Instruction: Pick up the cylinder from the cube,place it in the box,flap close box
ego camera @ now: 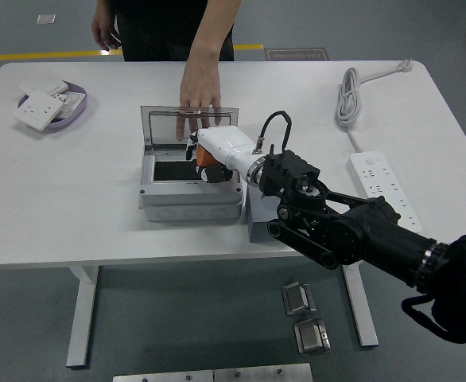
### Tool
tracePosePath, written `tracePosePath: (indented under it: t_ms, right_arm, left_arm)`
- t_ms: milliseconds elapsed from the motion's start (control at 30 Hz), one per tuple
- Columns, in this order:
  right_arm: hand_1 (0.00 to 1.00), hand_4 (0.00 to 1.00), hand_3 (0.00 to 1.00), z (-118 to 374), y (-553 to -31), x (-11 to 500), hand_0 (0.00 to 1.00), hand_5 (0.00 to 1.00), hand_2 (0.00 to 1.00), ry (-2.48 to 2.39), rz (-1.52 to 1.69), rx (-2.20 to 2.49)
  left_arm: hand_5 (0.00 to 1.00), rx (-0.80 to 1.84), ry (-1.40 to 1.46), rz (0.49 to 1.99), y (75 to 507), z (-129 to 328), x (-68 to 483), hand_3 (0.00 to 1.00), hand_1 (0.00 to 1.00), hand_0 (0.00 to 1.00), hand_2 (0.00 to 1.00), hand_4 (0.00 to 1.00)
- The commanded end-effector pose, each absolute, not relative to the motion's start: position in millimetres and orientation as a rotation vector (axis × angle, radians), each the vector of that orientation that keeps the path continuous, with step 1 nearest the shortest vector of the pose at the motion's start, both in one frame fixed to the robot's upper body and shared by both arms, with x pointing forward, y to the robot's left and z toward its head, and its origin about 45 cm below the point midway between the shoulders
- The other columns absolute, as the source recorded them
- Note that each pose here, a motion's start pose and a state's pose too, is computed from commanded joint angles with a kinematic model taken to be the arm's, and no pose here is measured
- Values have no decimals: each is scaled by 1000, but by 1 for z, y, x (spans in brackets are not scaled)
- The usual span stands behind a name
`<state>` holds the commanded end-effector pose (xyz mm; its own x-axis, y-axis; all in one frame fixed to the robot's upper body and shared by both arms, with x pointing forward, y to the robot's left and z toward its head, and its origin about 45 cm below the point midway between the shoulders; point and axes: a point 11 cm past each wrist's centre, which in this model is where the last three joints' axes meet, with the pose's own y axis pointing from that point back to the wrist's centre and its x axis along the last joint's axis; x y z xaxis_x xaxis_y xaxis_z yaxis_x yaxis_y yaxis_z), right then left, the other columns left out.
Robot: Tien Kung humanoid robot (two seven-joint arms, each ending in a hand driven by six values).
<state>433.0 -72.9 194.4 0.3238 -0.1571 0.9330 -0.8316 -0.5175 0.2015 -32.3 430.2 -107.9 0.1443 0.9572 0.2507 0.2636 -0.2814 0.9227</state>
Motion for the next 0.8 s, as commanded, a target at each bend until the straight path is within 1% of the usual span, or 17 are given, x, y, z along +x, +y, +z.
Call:
tracePosePath:
  t_ms: [67, 100, 267, 300, 467, 500, 667, 700, 800]
  right_arm:
    - [676, 395, 676, 195, -74, 435, 699, 219, 657, -870, 1224, 1882]
    - [726, 583, 721, 195, -74, 435, 805, 302, 727, -868, 1224, 1879]
    - [726, 583, 721, 192, -74, 434, 805, 302, 727, -855, 1226, 1875]
    - [735, 687, 753, 192, -74, 434, 833, 357, 733, -852, 1227, 1876]
    - [735, 687, 753, 190, -73, 432, 833, 357, 733, -846, 1228, 1881]
    - [738, 763, 785, 190, -72, 431, 840, 384, 735, -845, 1228, 1883]
    - [738, 763, 785, 191, -68, 427, 840, 384, 735, -853, 1215, 1918]
    - [741, 783, 788, 193, -65, 426, 841, 400, 736, -859, 1210, 1936]
    - [741, 783, 788, 203, -55, 422, 841, 400, 736, -878, 1203, 1995]
  left_arm:
    - [277, 1676, 1189, 1174, 431, -108, -32, 557, 641, 600, 549, 657]
    - [277, 1677, 1188, 1174, 431, -108, -31, 557, 640, 601, 548, 657]
    - [277, 1680, 1183, 1174, 432, -107, -31, 557, 640, 601, 548, 657]
    - [278, 1680, 1182, 1174, 432, -107, -31, 556, 640, 601, 547, 657]
    - [278, 1682, 1180, 1172, 431, -108, -30, 556, 640, 601, 547, 657]
    - [281, 1682, 1179, 1172, 431, -108, -30, 554, 640, 601, 547, 656]
    - [281, 1681, 1178, 1170, 431, -108, -30, 554, 640, 601, 547, 656]
    - [278, 1681, 1178, 1170, 430, -108, -30, 554, 641, 601, 546, 652]
    - [278, 1680, 1181, 1169, 429, -108, -31, 554, 641, 601, 546, 652]
